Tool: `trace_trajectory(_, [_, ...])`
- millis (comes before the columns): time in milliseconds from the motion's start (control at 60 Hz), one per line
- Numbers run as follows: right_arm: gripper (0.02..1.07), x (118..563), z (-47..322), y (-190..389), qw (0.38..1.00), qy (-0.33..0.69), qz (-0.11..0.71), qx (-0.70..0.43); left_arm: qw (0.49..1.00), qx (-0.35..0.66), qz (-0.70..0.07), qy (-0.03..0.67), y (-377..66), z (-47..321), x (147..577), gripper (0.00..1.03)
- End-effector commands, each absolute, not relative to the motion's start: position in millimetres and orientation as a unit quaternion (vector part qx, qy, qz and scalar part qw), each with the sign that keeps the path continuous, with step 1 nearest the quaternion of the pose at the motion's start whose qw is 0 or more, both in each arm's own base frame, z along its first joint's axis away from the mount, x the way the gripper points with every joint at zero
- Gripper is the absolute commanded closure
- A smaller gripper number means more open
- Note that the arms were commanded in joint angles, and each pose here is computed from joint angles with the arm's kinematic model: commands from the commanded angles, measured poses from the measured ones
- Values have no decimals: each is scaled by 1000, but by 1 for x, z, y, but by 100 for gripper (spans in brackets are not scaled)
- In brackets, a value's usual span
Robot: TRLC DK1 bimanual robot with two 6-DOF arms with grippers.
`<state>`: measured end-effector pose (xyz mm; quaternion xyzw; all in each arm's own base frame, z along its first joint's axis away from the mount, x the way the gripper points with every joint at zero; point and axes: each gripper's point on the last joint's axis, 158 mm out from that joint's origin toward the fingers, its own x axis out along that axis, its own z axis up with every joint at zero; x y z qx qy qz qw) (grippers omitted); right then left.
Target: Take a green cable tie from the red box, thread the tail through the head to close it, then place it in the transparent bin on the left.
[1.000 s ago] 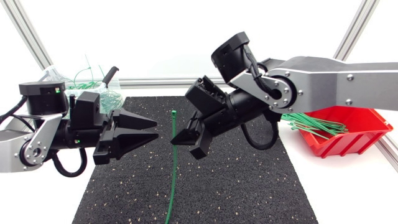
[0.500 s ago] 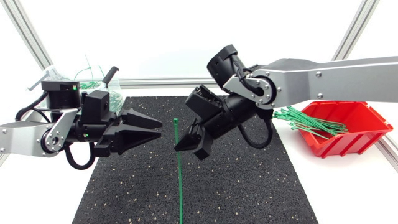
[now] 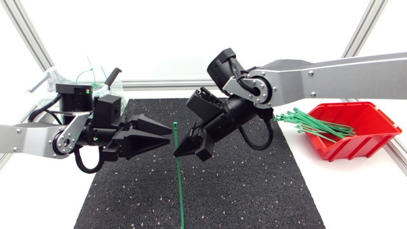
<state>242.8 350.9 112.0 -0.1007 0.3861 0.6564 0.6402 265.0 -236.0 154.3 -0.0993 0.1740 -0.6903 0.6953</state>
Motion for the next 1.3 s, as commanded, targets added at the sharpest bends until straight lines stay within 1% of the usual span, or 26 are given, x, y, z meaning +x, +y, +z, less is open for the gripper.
trace_trajectory(0, [101,244,112,355,632,384,665,-101,686,-95,-703,163,-241,161,267,45])
trace_trajectory(317, [101,241,108,360,623,390,671,-96,677,-100,-710,165,-243,162,262,46])
trace_trajectory(400, [101,240,107,361,622,390,672,-96,671,-104,-716,164,-243,162,259,57])
trace_trajectory(450, [101,240,107,361,622,391,671,-95,670,-103,-717,164,-244,162,259,61])
trace_trajectory(867, [101,238,107,363,618,392,675,-93,671,-103,-716,164,-244,160,266,61])
trace_trajectory(950, [101,237,106,363,618,392,675,-94,671,-103,-716,164,-244,160,266,70])
trace_trajectory(1283, [101,237,104,364,616,394,675,-94,671,-104,-716,165,-245,159,267,70])
